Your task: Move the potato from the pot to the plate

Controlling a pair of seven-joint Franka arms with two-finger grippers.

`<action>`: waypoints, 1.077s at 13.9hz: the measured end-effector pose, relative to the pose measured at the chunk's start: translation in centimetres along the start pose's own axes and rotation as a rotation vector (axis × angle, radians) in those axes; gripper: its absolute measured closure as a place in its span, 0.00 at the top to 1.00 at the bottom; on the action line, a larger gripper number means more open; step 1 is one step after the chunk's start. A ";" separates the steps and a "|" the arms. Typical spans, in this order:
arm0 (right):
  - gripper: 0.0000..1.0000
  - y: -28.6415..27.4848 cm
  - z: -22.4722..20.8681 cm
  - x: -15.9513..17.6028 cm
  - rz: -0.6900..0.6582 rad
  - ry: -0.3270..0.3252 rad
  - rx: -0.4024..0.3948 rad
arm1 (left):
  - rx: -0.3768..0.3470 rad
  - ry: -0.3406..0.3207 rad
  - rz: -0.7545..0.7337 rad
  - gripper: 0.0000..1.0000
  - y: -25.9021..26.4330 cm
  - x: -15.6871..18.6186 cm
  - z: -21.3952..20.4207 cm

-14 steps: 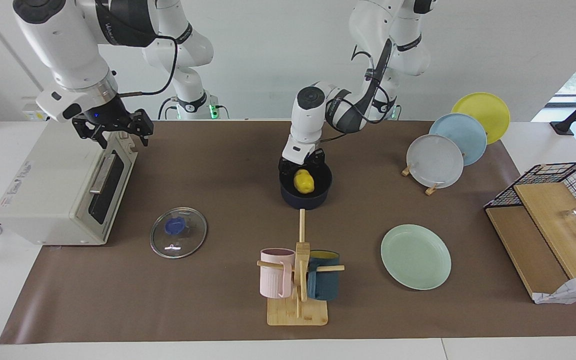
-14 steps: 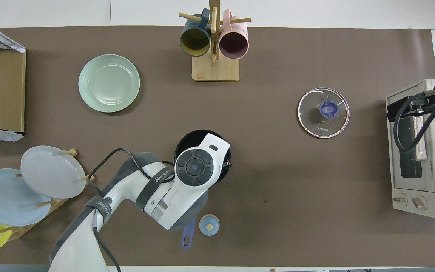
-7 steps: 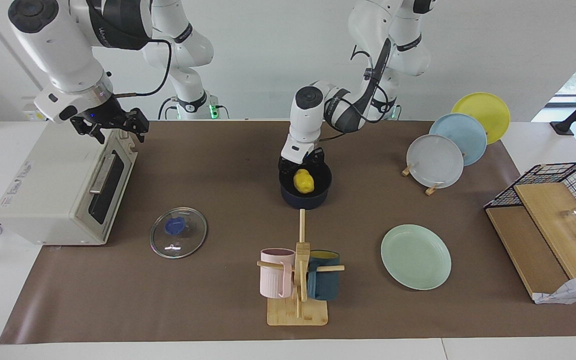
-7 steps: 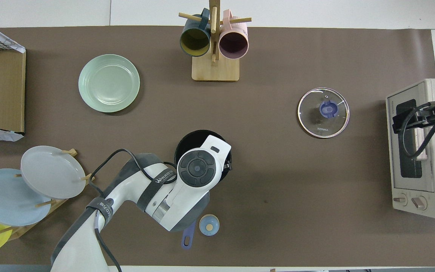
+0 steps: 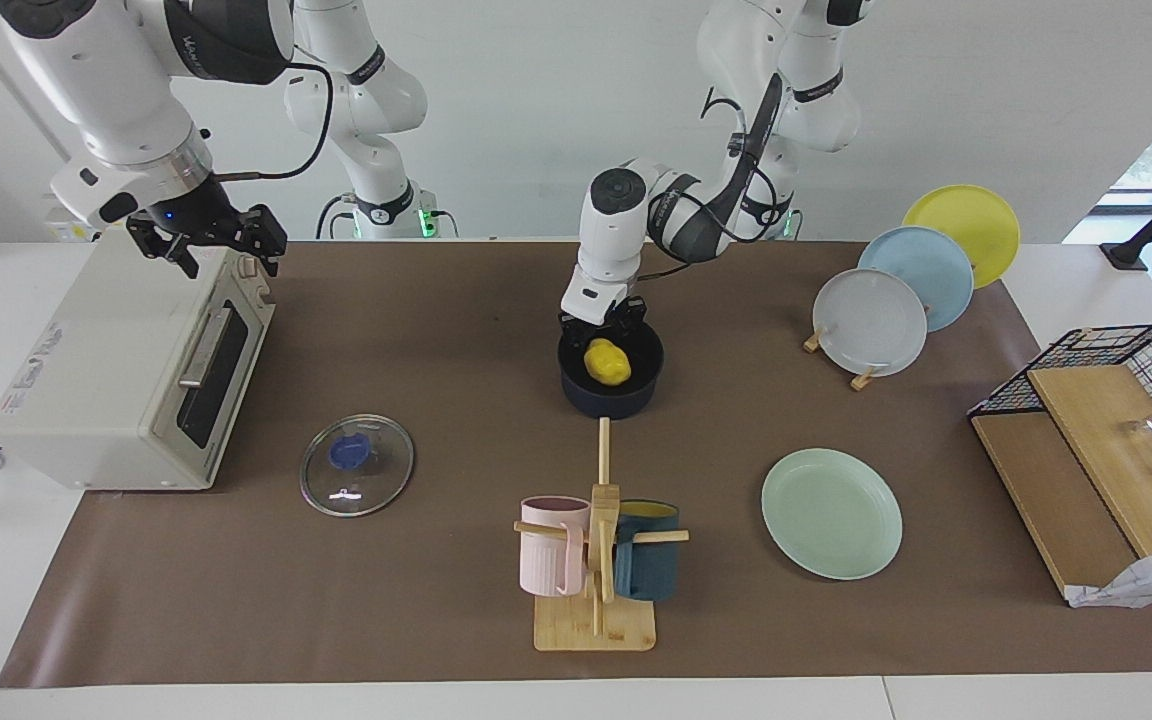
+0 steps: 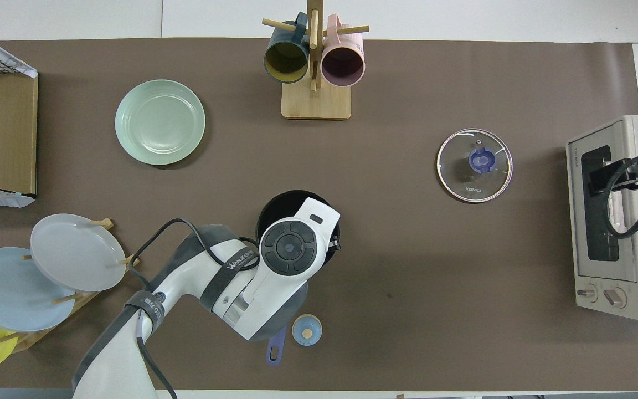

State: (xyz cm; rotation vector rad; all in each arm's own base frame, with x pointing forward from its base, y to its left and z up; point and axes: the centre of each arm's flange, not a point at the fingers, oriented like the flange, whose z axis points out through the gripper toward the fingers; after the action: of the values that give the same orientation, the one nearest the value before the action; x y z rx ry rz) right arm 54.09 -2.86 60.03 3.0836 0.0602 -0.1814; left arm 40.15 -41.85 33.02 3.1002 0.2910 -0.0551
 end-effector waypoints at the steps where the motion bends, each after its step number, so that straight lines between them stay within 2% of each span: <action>1: 1.00 0.1 0.1 0.0 0.001 -0.002 0.000 | 0.000 0.000 0.000 0.66 0.0 0.0 0.0; 2: 1.00 0.0 0.1 0.0 0.001 -0.003 0.000 | 0.000 0.000 0.000 0.65 0.0 0.0 0.0; 3: 1.00 0.0 0.1 0.0 -0.001 -0.003 0.000 | 0.000 0.000 0.000 0.53 0.0 0.0 0.0; 6: 1.00 0.0 0.1 0.0 -0.001 -0.002 0.000 | 0.000 0.000 -0.001 0.48 0.0 0.1 0.0; 11: 1.00 0.0 0.1 0.0 0.000 -0.002 0.000 | -0.005 0.006 -0.037 0.48 -0.3 2.4 -2.6; 15: 1.00 0.0 0.1 0.0 0.000 -0.002 0.000 | 0.001 -0.003 -0.067 0.48 -2.0 5.6 -8.2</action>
State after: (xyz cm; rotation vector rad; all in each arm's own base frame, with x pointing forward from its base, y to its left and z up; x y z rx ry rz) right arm 54.07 -2.86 59.92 3.0835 0.0605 -0.1852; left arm 45.50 -38.58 41.00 3.0906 0.3955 -0.0607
